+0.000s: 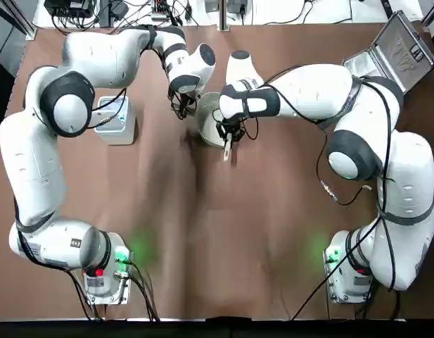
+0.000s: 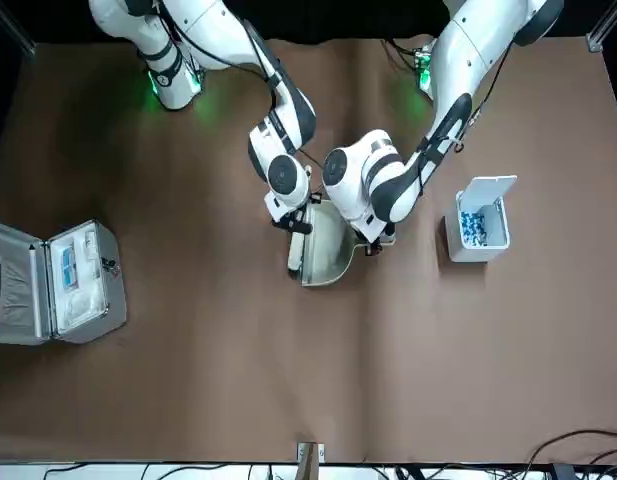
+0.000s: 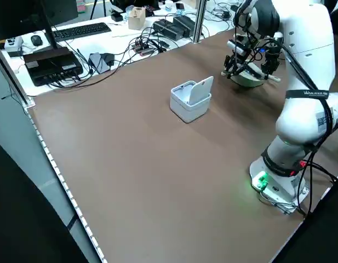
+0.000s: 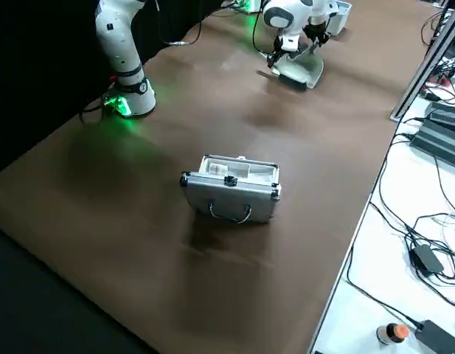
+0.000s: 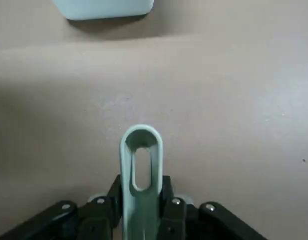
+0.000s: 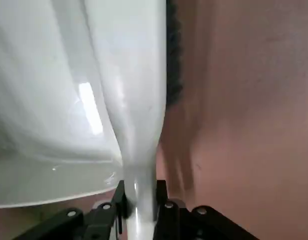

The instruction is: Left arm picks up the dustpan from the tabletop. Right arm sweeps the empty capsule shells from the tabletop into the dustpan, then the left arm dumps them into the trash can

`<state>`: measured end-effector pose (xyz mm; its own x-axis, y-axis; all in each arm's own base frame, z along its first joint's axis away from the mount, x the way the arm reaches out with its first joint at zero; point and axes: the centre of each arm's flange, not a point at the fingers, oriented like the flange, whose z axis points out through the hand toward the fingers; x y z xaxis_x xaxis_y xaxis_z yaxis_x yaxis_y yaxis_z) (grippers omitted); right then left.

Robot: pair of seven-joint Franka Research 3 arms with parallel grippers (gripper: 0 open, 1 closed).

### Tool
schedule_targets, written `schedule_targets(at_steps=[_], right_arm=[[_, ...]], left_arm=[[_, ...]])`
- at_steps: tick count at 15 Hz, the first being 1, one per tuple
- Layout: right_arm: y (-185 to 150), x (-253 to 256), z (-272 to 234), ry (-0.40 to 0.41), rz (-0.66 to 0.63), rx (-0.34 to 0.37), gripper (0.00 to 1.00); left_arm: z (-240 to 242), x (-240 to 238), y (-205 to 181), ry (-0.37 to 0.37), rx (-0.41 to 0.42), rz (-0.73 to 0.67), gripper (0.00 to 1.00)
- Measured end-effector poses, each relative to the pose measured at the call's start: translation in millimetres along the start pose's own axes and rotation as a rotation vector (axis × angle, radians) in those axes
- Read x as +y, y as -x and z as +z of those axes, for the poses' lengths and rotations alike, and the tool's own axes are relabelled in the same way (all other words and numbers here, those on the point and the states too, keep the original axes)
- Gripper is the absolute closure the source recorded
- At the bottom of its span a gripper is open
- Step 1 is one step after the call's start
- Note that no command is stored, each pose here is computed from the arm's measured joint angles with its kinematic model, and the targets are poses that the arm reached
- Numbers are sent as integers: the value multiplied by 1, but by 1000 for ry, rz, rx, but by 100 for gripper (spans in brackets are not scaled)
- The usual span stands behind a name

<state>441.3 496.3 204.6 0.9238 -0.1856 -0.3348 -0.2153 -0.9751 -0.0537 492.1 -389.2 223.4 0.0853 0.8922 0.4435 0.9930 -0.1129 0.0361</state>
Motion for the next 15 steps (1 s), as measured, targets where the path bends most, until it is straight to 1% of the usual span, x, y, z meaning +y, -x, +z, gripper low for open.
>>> schedule_targets(at_steps=[7, 15], right_arm=[[-3, -9, 3, -24, 8, -13, 74], [15, -31, -3, -86, 10, -49, 74]], left_arm=[[0, 0, 0, 1, 0, -1, 67], [0, 0, 0, 1, 0, 0, 67]])
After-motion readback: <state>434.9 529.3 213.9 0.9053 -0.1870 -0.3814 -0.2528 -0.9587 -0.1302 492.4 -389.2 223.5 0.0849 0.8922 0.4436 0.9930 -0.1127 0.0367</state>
